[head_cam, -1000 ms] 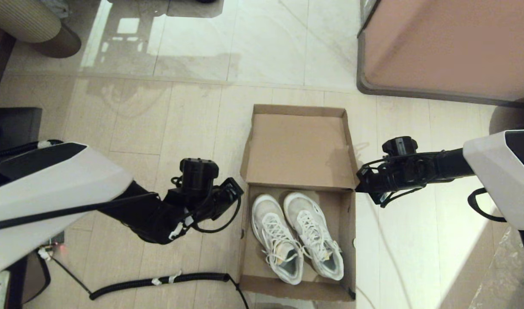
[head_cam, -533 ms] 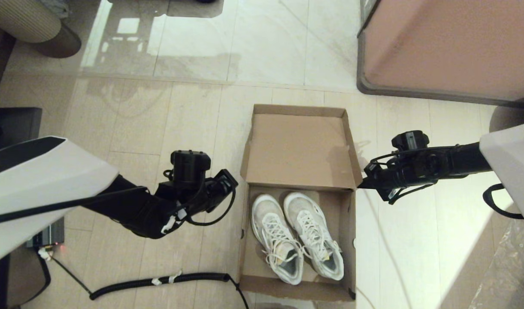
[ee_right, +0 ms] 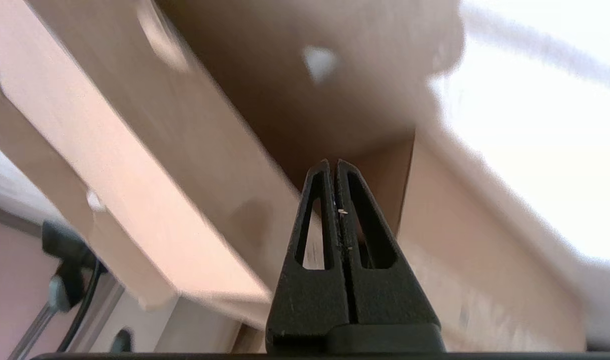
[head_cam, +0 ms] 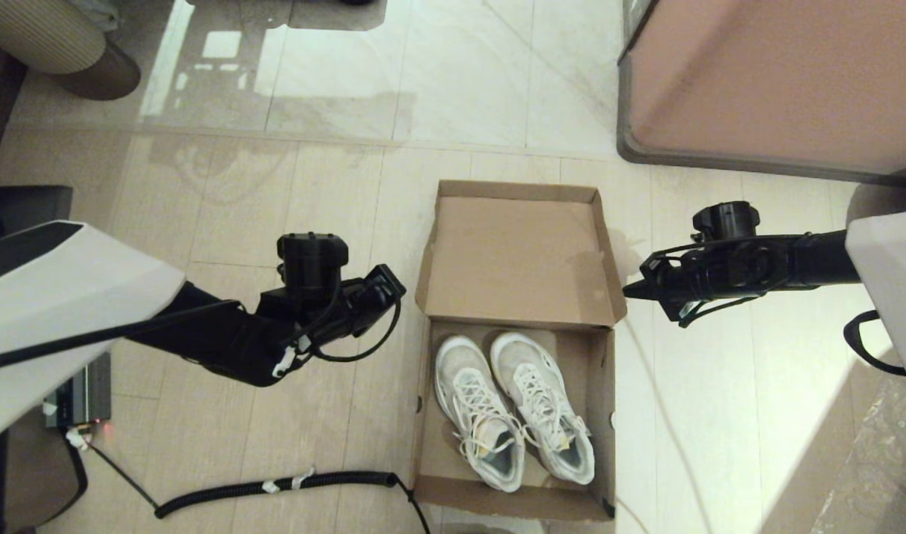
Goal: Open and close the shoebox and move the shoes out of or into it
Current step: Close the shoe box
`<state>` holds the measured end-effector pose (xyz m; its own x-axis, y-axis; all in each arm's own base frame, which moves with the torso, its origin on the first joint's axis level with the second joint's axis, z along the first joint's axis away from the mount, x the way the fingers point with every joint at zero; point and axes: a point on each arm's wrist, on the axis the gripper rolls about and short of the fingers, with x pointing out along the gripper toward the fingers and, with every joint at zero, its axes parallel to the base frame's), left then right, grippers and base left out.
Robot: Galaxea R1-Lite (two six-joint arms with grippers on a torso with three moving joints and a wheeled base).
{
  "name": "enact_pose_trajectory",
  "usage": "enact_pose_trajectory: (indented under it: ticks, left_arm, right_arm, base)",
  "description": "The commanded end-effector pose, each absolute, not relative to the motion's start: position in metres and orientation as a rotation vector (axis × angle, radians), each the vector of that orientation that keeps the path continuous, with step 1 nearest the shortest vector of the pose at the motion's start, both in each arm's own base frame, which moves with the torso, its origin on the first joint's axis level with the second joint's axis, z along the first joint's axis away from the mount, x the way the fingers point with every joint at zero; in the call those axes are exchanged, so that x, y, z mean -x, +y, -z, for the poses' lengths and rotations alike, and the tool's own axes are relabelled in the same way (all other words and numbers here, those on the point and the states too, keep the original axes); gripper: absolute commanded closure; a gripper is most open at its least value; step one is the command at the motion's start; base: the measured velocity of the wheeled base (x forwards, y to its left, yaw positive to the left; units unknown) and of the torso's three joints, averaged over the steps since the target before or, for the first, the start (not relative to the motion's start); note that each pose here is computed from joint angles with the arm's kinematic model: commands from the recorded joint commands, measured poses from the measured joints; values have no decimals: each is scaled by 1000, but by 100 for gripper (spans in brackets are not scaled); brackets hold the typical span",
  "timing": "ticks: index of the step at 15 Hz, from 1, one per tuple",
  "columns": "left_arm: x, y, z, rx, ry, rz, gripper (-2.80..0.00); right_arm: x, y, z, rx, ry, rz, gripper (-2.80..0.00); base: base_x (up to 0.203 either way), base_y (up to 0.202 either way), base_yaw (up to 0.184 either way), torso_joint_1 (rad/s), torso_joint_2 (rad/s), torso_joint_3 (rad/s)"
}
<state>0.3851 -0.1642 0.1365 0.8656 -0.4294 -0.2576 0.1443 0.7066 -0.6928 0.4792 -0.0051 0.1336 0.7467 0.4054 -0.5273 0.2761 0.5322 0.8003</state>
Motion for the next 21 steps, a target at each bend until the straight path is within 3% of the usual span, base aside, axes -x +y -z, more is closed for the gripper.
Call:
enact_pose_trajectory:
  ticks: [1, 10, 16, 21]
  left_arm:
    - [-392, -167, -140, 708, 400, 347, 0]
    - [-393, -168, -140, 627, 388, 356, 0]
    - [-389, -167, -145, 630, 380, 357, 0]
    - [-384, -165, -150, 629, 370, 352, 0]
  right_arm:
    - [-495, -16, -127, -1018, 722, -93, 0]
    - [-514, -34, -103, -886, 659, -171, 0]
    - [-528, -32, -106, -1146, 550, -254, 0]
    - [-535, -20, -94, -1169, 547, -308, 0]
  base:
    - [0, 0, 0, 0, 0, 0]
    - [0, 0, 0, 0, 0, 0]
    - [0, 0, 0, 0, 0, 0]
    - [0, 0, 0, 0, 0, 0]
